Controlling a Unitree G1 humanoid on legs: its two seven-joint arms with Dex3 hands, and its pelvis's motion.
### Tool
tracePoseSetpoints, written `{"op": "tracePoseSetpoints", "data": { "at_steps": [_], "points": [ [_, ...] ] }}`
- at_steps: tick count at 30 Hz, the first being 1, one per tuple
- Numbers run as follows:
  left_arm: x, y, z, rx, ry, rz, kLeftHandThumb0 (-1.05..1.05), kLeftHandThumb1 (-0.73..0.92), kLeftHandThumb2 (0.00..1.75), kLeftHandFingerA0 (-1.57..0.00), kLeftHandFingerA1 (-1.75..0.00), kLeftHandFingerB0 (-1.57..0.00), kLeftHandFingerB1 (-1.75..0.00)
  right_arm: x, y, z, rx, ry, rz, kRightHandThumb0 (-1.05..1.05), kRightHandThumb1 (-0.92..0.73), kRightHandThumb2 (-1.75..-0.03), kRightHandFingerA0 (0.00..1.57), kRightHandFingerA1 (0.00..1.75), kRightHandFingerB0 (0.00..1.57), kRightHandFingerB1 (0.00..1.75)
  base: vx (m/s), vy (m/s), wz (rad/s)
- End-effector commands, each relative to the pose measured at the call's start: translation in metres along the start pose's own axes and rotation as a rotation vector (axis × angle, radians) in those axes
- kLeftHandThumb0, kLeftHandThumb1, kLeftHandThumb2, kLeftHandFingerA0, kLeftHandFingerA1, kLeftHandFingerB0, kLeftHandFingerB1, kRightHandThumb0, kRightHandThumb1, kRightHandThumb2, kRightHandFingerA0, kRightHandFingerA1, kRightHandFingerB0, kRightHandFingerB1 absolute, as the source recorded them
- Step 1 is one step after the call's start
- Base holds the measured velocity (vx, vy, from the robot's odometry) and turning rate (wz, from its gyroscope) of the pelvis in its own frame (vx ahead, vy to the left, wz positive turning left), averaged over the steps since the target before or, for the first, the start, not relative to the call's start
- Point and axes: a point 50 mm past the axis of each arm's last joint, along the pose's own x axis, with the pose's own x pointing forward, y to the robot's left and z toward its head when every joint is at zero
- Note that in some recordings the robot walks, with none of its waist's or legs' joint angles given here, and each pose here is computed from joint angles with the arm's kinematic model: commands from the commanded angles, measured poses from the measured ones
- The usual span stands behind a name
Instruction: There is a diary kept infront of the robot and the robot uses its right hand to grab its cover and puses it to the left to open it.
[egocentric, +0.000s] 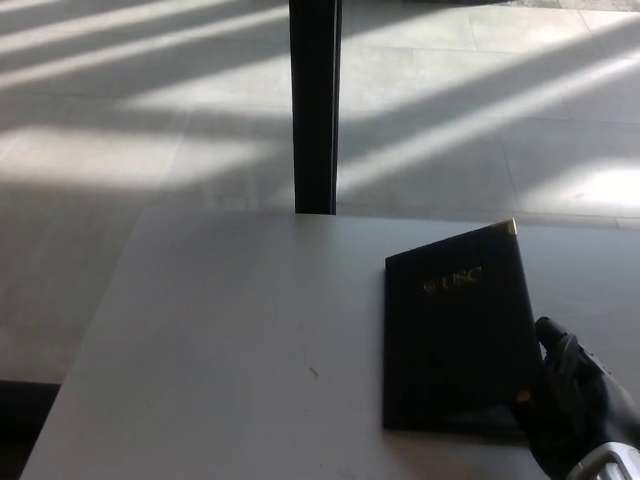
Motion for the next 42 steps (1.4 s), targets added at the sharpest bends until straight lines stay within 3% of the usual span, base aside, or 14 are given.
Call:
{"op": "tracePoseSetpoints", "data": {
  "at_steps": [1, 2, 8, 9, 11, 17, 25, 26, 28, 29, 30, 37, 38, 42],
  "points": [
    [0.001, 0.004, 0.008, 0.023, -0.025, 0.021, -0.88, 0.92, 1.43, -0.59, -1.13, -0.48, -0.99, -0.001, 0.023, -0.014, 0.025, 0.051, 0.059, -0.65, -0.92, -0.76, 0.40, 0.73, 0.31, 0.49, 0.00, 0.000, 0.00],
    [0.001, 0.005, 0.008, 0.032, -0.026, 0.024, -0.95, 0.92, 1.03, -0.42, -1.28, -0.30, -1.17, -0.002, 0.032, -0.014, 0.026, 0.046, 0.108, -0.68, -0.92, -0.76, 0.35, 0.72, 0.25, 0.47, 0.00, 0.000, 0.00],
    [0.002, 0.008, 0.009, 0.028, -0.022, 0.011, -0.97, 0.92, 1.02, -0.39, -1.31, -0.29, -1.21, -0.005, 0.059, -0.010, 0.014, 0.026, 0.176, -0.67, -0.92, -0.78, 0.33, 0.71, 0.22, 0.47, 0.00, 0.000, 0.00],
    [0.002, 0.008, 0.009, 0.033, -0.021, 0.020, -0.88, 0.92, 1.42, -0.61, -1.15, -0.47, -0.99, -0.006, 0.064, -0.008, 0.012, 0.023, 0.187, -0.68, -0.92, -0.78, 0.35, 0.74, 0.23, 0.47, 0.00, 0.000, 0.00],
    [0.002, 0.008, 0.009, 0.038, -0.020, 0.027, -0.89, 0.92, 1.43, -0.60, -1.16, -0.46, -0.98, -0.007, 0.072, -0.005, 0.006, 0.010, 0.211, -0.68, -0.92, -0.78, 0.35, 0.76, 0.23, 0.47, 0.00, 0.000, 0.00],
    [0.002, 0.011, 0.008, 0.045, -0.019, 0.012, -0.98, 0.92, 1.01, -0.39, -1.31, -0.28, -1.19, -0.011, 0.088, -0.001, -0.051, -0.022, 0.253, -0.68, -0.92, -0.81, 0.35, 0.81, 0.24, 0.53, 0.00, 0.000, 0.00],
    [0.003, 0.007, 0.012, 0.081, -0.027, 0.009, -1.03, 0.90, 1.16, -0.40, -1.13, -0.38, -1.04, -0.014, 0.094, -0.009, -0.207, -0.030, 0.320, -0.68, -0.92, -0.78, 0.35, 0.84, 0.24, 0.53, 0.00, 0.000, 0.00],
    [0.003, 0.006, 0.013, 0.086, -0.028, 0.005, -1.04, 0.90, 1.15, -0.40, -1.14, -0.37, -1.04, -0.013, 0.093, -0.011, -0.245, -0.037, 0.308, -0.51, -0.76, -1.17, 0.48, 0.79, 0.18, 0.55, 0.00, 0.000, 0.00],
    [0.003, 0.006, 0.014, 0.085, -0.030, 0.012, -0.98, 0.92, 1.02, -0.39, -1.29, -0.28, -1.16, -0.009, 0.091, -0.013, -0.330, -0.050, 0.306, -0.51, -0.76, -1.18, 0.50, 0.80, 0.18, 0.55, 0.00, 0.000, 0.00],
    [0.003, 0.005, 0.015, 0.089, -0.030, 0.017, -0.87, 0.91, 1.42, -0.59, -1.12, -0.47, -0.98, -0.007, 0.091, -0.013, -0.359, -0.055, 0.308, -0.66, -0.92, -0.82, 0.41, 0.85, 0.25, 0.54, 0.00, 0.000, 0.00],
    [0.004, 0.003, 0.017, 0.097, -0.033, 0.011, -0.97, 0.92, 1.03, -0.40, -1.29, -0.30, -1.20, -0.003, 0.089, -0.015, -0.454, -0.066, 0.303, -0.52, -0.78, -1.19, 0.53, 0.81, 0.18, 0.55, 0.00, 0.000, 0.00],
    [0.004, -0.001, 0.021, 0.128, -0.053, 0.001, -1.01, 0.92, 1.04, -0.44, -1.22, -0.39, -1.11, 0.009, 0.087, -0.023, -0.848, -0.138, 0.360, -0.65, -0.92, -0.87, 0.47, 0.84, 0.33, 0.61, 0.00, 0.000, 0.00],
    [0.004, -0.001, 0.023, 0.132, -0.057, 0.001, -0.92, 0.92, 1.44, -0.57, -1.16, -0.45, -1.01, 0.010, 0.088, -0.025, -0.967, -0.165, 0.387, -0.62, -0.80, -1.20, 0.55, 0.82, 0.28, 0.61, 0.00, 0.000, 0.00],
    [0.006, -0.006, 0.024, 0.135, -0.054, -0.002, -0.97, 0.92, 1.03, -0.37, -1.27, -0.31, -1.21, 0.008, 0.092, -0.029, -1.184, -0.178, 0.429, -0.69, -0.92, -0.77, 0.42, 0.74, 0.30, 0.54, 0.00, 0.000, 0.00]
  ]
}}
